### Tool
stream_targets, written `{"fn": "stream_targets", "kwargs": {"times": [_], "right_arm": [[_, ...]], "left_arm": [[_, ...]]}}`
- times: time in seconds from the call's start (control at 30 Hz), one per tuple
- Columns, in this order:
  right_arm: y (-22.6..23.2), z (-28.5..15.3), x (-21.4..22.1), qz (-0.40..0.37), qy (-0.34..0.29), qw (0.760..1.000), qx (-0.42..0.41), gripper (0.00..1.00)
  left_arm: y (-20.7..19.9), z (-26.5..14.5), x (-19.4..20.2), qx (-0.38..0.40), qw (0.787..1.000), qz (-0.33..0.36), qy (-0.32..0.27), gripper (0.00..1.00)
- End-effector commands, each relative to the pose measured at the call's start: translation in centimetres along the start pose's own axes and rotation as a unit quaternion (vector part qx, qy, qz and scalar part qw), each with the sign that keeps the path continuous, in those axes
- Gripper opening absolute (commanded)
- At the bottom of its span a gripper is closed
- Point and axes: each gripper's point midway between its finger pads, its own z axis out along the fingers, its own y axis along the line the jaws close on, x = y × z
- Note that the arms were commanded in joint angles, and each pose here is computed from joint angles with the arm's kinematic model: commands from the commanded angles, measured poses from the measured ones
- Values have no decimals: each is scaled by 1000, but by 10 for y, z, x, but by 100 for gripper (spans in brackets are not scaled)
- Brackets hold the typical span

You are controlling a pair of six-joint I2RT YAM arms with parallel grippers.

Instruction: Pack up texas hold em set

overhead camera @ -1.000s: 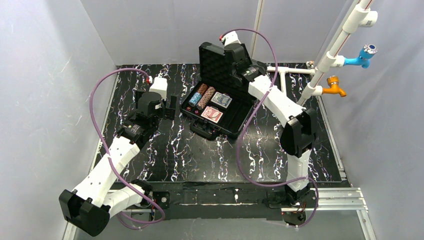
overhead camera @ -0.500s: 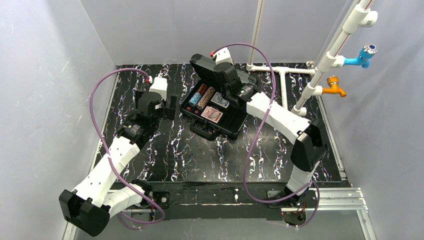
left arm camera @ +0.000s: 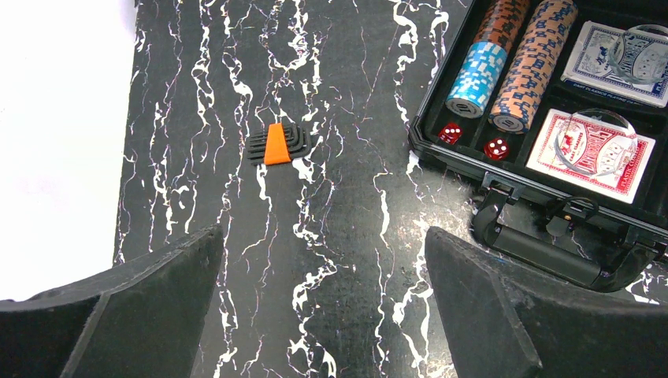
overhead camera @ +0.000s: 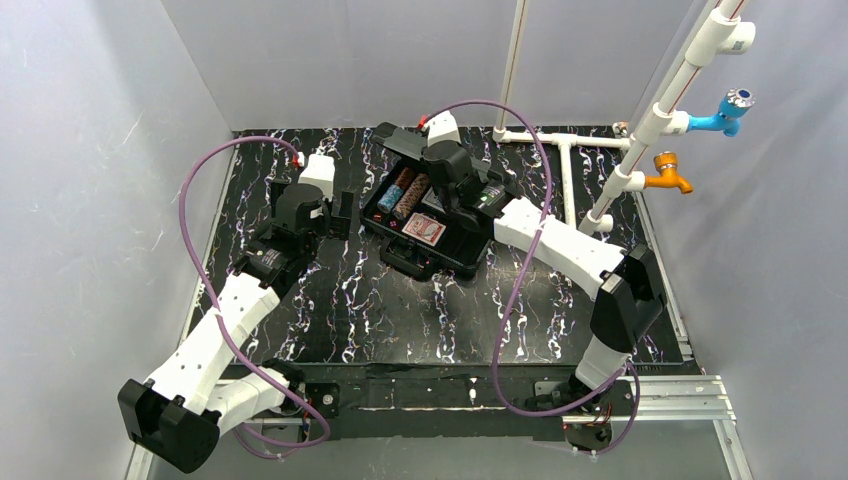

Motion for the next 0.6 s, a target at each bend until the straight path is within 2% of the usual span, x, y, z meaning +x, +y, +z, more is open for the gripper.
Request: {"fn": "stream_targets", "kwargs": {"times": [0.0, 0.17, 0.37, 0.57], "right_arm": [[-5, 5, 57, -28, 87, 996, -5, 40], [5, -7, 32, -6, 67, 996, -51, 48], [19, -27, -4, 27, 32, 992, -120, 65], [25, -39, -24, 50, 11, 987, -151, 75]], "left_arm": [[7, -3, -2, -13, 1000, 0, -7, 100], [6, -3, -1, -13, 1000, 0, -6, 99], [6, -2, -1, -13, 1000, 1, -6, 99], [6, -2, 0, -12, 1000, 1, -4, 99]]}}
